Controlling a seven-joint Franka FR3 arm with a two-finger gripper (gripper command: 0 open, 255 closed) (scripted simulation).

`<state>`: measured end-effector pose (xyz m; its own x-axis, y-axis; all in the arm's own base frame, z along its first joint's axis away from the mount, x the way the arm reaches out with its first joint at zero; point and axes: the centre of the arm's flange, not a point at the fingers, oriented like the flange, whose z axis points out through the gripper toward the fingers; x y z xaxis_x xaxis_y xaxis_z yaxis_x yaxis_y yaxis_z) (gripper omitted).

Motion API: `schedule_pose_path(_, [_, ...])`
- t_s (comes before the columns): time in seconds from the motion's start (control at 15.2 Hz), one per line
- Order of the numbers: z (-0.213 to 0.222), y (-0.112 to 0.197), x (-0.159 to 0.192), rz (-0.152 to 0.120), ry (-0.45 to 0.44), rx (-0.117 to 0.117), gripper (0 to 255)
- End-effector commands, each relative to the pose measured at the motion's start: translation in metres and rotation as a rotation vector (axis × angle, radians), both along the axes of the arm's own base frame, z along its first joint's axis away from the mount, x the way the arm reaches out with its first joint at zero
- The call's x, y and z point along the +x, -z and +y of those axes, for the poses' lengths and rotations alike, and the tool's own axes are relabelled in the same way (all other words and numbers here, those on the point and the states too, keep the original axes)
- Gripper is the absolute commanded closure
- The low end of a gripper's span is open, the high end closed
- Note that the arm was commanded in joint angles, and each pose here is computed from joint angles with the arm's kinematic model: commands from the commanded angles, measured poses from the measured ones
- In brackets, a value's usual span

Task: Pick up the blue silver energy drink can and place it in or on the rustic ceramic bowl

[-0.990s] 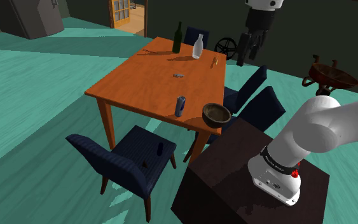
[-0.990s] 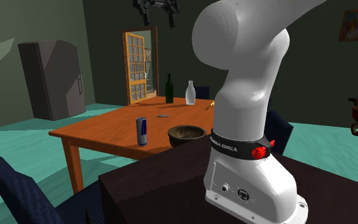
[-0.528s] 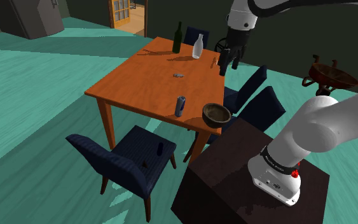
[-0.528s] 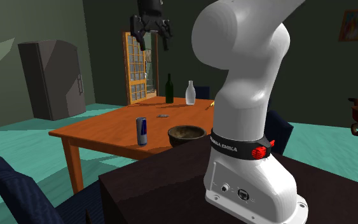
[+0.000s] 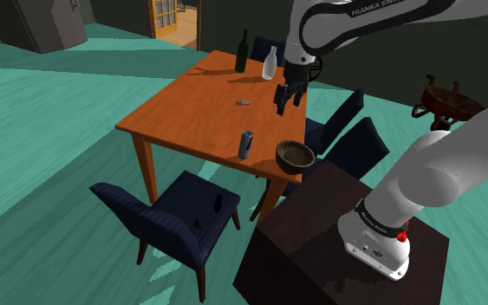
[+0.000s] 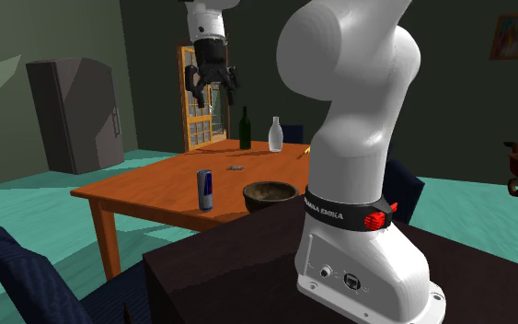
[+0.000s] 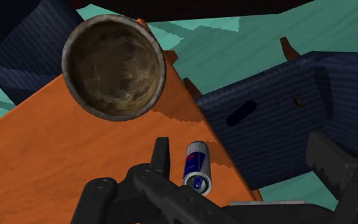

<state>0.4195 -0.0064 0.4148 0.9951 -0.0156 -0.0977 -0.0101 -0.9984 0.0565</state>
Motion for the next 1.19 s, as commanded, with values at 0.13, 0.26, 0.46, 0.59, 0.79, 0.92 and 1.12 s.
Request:
schedule_pose_path(0.13, [-0.008, 0.041, 0.032, -0.007, -0.004, 0.0, 0])
schedule_pose_path(0.26, [-0.011, 0.062, 0.048, -0.009, -0.006, -0.001, 0])
schedule_pose_path(0.46, [-0.016, 0.092, 0.073, -0.013, -0.009, -0.001, 0])
schedule_pose_path(0.59, [-0.019, 0.112, 0.089, -0.015, -0.011, -0.001, 0])
schedule_pose_path(0.79, [-0.023, 0.143, 0.113, -0.019, -0.014, -0.001, 0])
schedule_pose_path(0.92, [-0.026, 0.163, 0.13, -0.021, -0.016, -0.002, 0])
schedule_pose_path(1.12, [-0.031, 0.193, 0.155, -0.025, -0.019, -0.002, 0])
